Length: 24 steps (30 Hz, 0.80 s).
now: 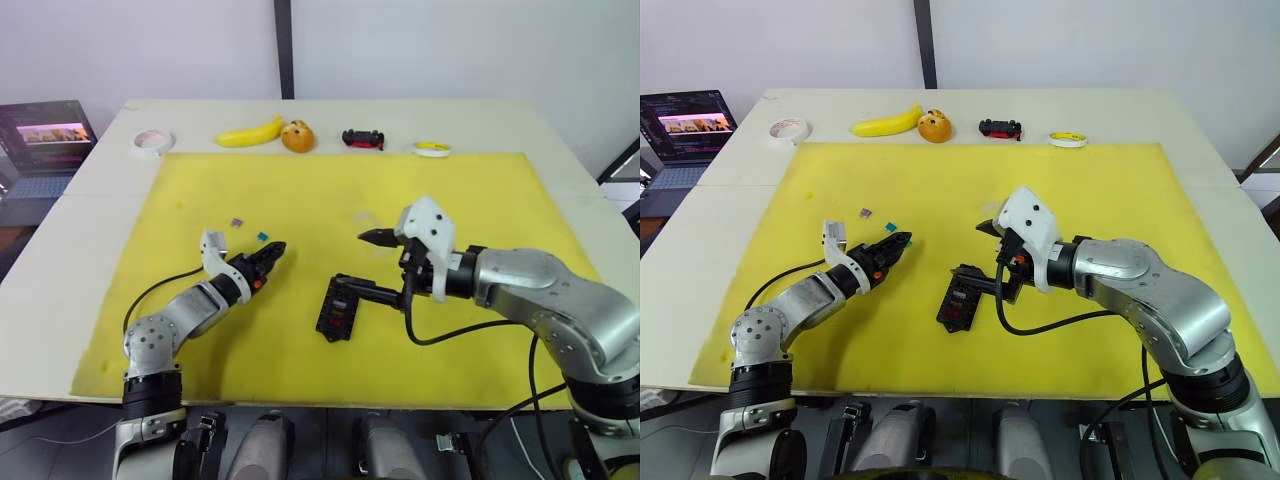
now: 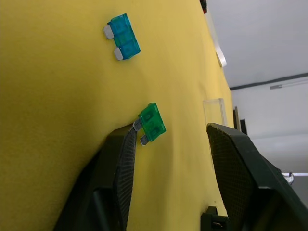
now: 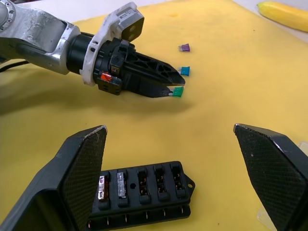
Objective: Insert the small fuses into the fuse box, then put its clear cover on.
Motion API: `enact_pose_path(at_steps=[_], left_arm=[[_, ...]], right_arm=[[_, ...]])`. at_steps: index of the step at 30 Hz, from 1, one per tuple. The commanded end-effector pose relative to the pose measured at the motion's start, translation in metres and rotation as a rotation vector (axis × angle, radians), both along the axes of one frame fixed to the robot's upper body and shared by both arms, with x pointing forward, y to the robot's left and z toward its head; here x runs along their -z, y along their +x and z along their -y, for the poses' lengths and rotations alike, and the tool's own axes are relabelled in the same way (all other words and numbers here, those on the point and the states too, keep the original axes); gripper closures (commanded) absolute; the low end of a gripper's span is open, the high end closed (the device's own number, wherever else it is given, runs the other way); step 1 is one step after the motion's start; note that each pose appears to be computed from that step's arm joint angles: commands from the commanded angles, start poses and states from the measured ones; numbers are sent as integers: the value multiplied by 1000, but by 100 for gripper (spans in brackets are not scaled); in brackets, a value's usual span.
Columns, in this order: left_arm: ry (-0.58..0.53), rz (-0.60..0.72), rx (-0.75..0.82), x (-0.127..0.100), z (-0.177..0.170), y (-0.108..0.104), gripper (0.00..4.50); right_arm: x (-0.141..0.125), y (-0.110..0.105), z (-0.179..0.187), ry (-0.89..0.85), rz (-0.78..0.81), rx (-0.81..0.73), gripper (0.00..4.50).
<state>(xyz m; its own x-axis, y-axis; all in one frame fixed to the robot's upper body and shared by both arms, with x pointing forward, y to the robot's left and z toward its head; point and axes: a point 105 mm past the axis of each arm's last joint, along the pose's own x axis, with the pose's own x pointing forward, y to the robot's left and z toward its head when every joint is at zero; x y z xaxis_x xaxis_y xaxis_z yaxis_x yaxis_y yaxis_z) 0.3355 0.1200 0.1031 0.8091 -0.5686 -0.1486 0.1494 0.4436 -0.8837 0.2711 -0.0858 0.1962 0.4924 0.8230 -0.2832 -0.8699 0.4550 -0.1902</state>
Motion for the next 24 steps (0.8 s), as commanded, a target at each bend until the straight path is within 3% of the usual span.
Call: enact_pose_path(at_steps=[1, 22, 24], left_arm=[[3, -50, 37, 12, 9, -5, 216], [-10, -55, 25, 13, 8, -3, 216], [-9, -56, 26, 13, 9, -3, 269]], right_arm=[[-10, -4, 2, 2, 47, -3, 0], [-10, -3, 3, -1, 43, 2, 0], [-10, -3, 4, -1, 44, 3, 0]])
